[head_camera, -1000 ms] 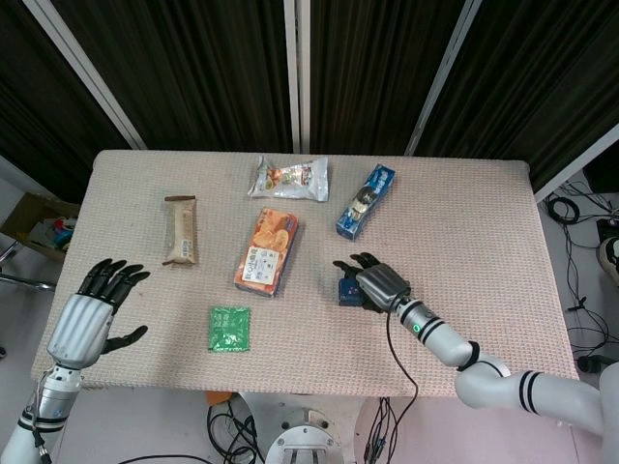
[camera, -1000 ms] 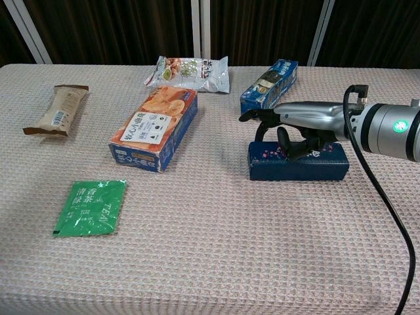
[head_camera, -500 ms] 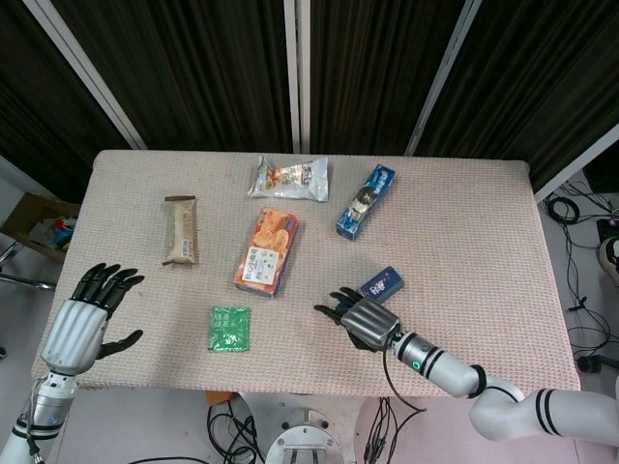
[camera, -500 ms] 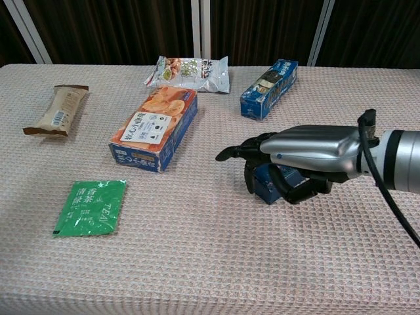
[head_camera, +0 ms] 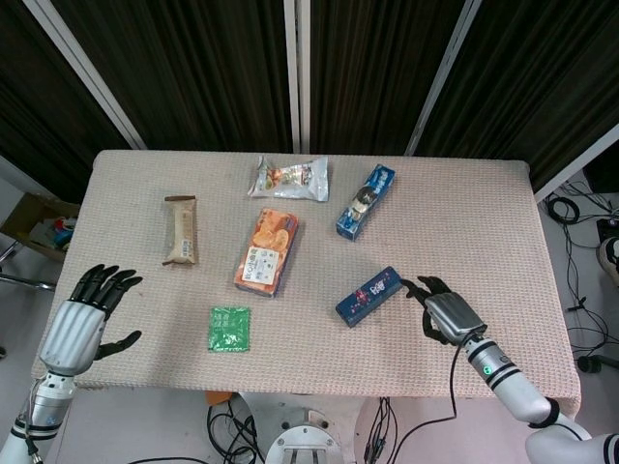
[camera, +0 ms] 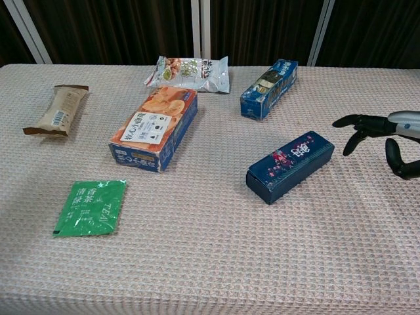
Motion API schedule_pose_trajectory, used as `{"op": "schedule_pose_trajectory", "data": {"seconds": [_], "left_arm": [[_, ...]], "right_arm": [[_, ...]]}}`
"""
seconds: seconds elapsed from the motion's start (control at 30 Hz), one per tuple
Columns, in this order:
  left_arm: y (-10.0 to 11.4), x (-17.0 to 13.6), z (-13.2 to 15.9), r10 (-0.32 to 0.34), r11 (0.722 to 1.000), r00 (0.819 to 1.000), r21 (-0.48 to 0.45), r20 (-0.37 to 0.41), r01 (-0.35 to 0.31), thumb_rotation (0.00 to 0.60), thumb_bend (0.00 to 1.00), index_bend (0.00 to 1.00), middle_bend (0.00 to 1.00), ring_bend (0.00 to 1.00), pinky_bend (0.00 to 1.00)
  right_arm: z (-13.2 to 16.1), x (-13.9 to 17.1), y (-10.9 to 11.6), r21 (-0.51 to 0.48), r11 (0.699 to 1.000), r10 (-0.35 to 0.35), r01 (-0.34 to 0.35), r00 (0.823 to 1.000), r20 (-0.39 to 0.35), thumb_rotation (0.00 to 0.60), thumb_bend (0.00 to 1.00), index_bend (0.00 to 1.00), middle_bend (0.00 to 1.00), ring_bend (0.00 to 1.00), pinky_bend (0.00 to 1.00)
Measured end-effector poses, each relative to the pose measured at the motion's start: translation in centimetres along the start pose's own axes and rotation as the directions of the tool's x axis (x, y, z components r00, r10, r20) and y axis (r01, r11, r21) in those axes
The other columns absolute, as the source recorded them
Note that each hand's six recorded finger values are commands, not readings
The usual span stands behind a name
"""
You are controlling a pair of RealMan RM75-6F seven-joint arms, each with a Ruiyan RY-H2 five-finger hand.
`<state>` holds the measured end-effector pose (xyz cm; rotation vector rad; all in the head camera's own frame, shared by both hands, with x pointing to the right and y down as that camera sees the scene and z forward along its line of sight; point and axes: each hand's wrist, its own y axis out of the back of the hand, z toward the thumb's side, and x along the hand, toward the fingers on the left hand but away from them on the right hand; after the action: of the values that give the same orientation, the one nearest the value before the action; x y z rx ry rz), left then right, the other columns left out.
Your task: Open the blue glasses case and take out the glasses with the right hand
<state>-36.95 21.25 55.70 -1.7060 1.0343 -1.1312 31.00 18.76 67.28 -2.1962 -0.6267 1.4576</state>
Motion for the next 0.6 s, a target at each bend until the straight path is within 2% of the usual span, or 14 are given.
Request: {"op": "schedule_pose_trajectory", "data": {"seconds": [0.13,0.27,0.43,0.6], "left_arm": [[0.0,0.1,0.2,0.001,1.000,1.000,-0.001,0.008,-0.001,0.600,0.05,0.21,0.19,0.12,0.12],[0.1,0.2,0.2,0.004,1.000,1.000,0.001,0.012,-0.004,0.600,0.05,0.21,0.19,0.12,0.12],[0.4,0.1,0.2,0.014,1.000,1.000,0.003,0.010,-0.014,0.600,0.05,0.21,0.19,0.12,0.12],[0.6,0.0,0.3,0.017,1.000,1.000,0.008,0.012,-0.017,0.600,0.05,0.21,0.19,0.12,0.12]], "right_arm": [[-1.3,0.2,-1.0,-0.087,0.996,0.032,-0.029,0.999,0.034,0.600,1.00,0.00,0.17,0.00,0.00],[-1.6,-0.6,-2.0,-0.150,0.987,0.061,-0.055,0.997,0.036,0.600,1.00,0.00,0.16,0.00,0.00],[-0.3,-3.2,-2.3,-0.170,0.983,0.065,-0.065,0.998,-0.004,0.600,1.00,0.00,0.14,0.00,0.00],[2.1,-6.3,-1.5,-0.153,0.985,0.068,-0.076,0.996,-0.061,0.600,1.00,0.00,0.14,0.00,0.00]]}}
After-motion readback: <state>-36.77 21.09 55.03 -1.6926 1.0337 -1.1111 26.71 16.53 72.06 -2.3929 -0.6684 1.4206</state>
